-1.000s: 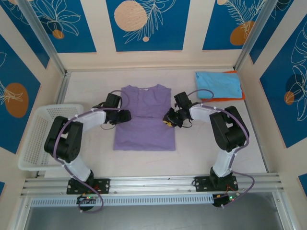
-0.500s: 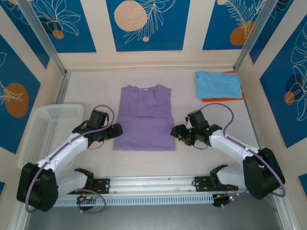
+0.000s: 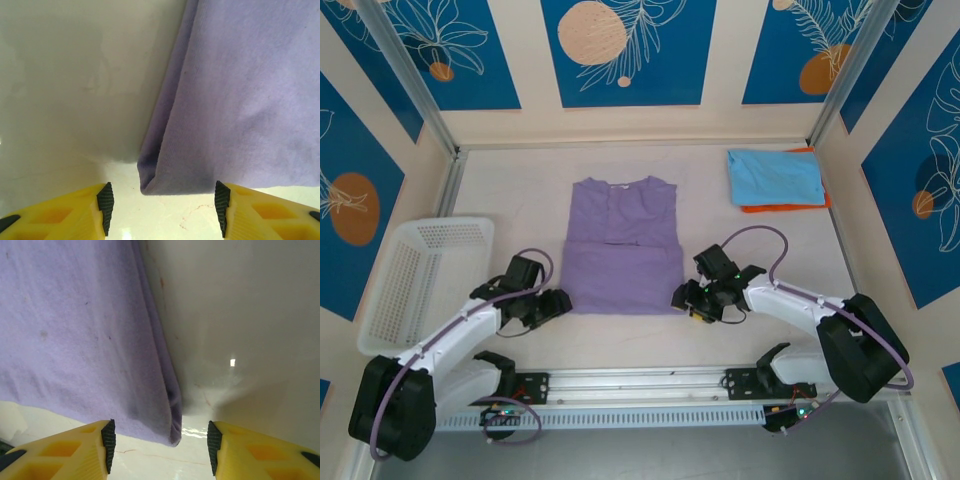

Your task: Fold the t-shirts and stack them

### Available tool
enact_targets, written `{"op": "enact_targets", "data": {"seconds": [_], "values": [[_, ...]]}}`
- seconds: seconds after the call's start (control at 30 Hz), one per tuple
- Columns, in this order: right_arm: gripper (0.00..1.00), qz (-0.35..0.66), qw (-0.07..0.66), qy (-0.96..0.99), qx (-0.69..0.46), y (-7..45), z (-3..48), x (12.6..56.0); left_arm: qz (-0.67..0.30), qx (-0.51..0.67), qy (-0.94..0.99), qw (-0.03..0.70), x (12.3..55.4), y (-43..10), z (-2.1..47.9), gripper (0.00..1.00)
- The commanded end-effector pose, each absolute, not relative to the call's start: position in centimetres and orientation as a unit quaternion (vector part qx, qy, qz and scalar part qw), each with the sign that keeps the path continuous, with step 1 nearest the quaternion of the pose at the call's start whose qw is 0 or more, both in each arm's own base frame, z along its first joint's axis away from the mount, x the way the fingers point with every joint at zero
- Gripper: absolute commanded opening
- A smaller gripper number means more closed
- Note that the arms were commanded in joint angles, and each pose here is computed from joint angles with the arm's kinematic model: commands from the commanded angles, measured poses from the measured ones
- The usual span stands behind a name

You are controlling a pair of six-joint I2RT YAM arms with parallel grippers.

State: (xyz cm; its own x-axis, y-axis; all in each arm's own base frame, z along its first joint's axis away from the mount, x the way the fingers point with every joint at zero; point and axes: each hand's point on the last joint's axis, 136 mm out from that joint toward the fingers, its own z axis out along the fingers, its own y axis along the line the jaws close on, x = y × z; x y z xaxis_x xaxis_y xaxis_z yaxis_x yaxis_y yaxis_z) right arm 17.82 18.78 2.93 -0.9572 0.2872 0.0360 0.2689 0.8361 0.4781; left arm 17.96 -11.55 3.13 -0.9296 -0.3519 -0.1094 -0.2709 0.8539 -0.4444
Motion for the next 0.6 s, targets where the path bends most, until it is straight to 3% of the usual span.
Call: {"op": "enact_targets", "data": {"seconds": [0.0, 0.23, 0.33, 0.47, 0.57], "values": [[0.51, 0.247, 0.015, 0.956, 0.154, 19.2, 3.1, 18.1, -0.238, -0.174, 0.953, 0.075, 17.6, -12.5, 2.7, 0.55], [0.5, 0.247, 0.005, 0.958, 0.148, 19.9, 2.8, 18.0, -0.254, -0.183, 0.946, 0.087, 18.5, -12.9, 2.6, 0.45], [0.45, 0.243, 0.003, 0.959, 0.148, 19.9, 2.5, 18.0, -0.252, -0.184, 0.946, 0.087, 18.7, -13.0, 2.5, 0.34], [0.4, 0.238, 0.0, 0.96, 0.149, 19.9, 2.4, 18.0, -0.238, -0.185, 0.949, 0.093, 18.9, -12.5, 2.3, 0.3], [0.27, 0.236, -0.002, 0.96, 0.149, 19.9, 2.3, 18.1, -0.233, -0.186, 0.949, 0.098, 19.0, -12.3, 2.3, 0.22]]}}
